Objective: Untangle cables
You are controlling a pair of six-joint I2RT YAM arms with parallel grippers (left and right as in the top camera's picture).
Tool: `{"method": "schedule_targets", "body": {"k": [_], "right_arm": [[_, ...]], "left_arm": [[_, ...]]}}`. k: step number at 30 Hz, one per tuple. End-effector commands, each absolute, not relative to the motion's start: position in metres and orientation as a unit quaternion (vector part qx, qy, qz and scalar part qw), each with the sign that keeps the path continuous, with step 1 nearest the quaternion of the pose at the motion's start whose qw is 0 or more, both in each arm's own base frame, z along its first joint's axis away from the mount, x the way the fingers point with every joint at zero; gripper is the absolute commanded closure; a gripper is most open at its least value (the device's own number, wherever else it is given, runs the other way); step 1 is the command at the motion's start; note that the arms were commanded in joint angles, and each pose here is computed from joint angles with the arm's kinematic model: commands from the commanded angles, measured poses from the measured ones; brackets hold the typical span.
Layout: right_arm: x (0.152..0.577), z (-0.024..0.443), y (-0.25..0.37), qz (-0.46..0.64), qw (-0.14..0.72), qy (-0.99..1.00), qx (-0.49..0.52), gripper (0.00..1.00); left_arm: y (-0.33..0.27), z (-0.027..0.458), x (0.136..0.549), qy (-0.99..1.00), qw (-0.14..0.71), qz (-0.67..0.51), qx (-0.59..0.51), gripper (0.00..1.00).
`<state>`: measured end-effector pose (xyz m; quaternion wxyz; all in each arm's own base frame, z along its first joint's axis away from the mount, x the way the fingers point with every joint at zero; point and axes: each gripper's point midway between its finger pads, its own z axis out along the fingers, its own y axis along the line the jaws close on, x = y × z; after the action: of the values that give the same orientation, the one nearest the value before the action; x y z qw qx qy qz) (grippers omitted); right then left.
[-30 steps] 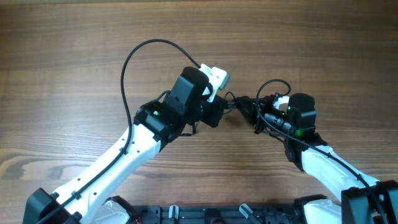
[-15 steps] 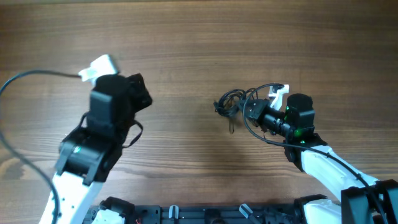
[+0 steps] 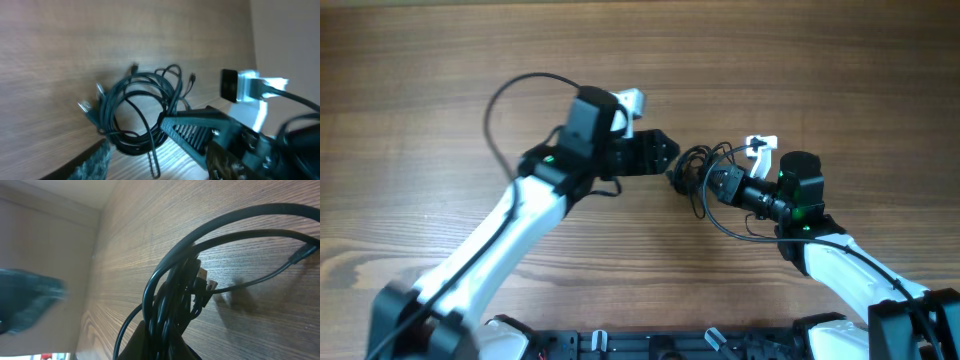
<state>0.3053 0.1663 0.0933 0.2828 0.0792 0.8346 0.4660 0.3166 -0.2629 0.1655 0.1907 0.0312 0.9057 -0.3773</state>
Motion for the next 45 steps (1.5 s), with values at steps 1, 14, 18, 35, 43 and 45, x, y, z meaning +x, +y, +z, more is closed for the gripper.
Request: {"method": "schedule_targets", "body": {"k": [1, 14, 18, 35, 43, 45], "right_arm": [[0.304, 0.095, 0.168, 0.469, 0.286, 0.833, 0.060, 0.96], [0.295, 0.078, 0.166, 0.450, 0.260, 0.852, 0.062, 0.96], [0.292, 0.060, 0.154, 0.413, 0.245, 0.872, 0.096, 0.96], [0.337, 0.080, 0.126, 0.436, 0.264, 0.785, 0.353, 0.96], [0.339, 0.081, 0.123, 0.432, 0.269, 0.781, 0.362, 0.94], [0.339, 0.081, 0.123, 0.435, 0.268, 0.778, 0.365, 0.93]], "left_arm": [[-0.287, 0.131, 0.302, 0.913, 0.101, -0.395, 0.000, 0.43], [-0.272, 0.063, 0.315, 0.956, 0.116, -0.270, -0.012, 0.96], [-0.251, 0.136, 0.345, 0.929, 0.204, -0.308, -0.027, 0.96], [-0.309, 0.164, 0.175, 0.846, 0.155, -0.331, 0.388, 0.96], [-0.264, 0.103, 0.167, 0.899, 0.096, -0.218, 0.368, 0.96], [-0.270, 0.100, 0.165, 0.892, 0.102, -0.238, 0.371, 0.96]]}}
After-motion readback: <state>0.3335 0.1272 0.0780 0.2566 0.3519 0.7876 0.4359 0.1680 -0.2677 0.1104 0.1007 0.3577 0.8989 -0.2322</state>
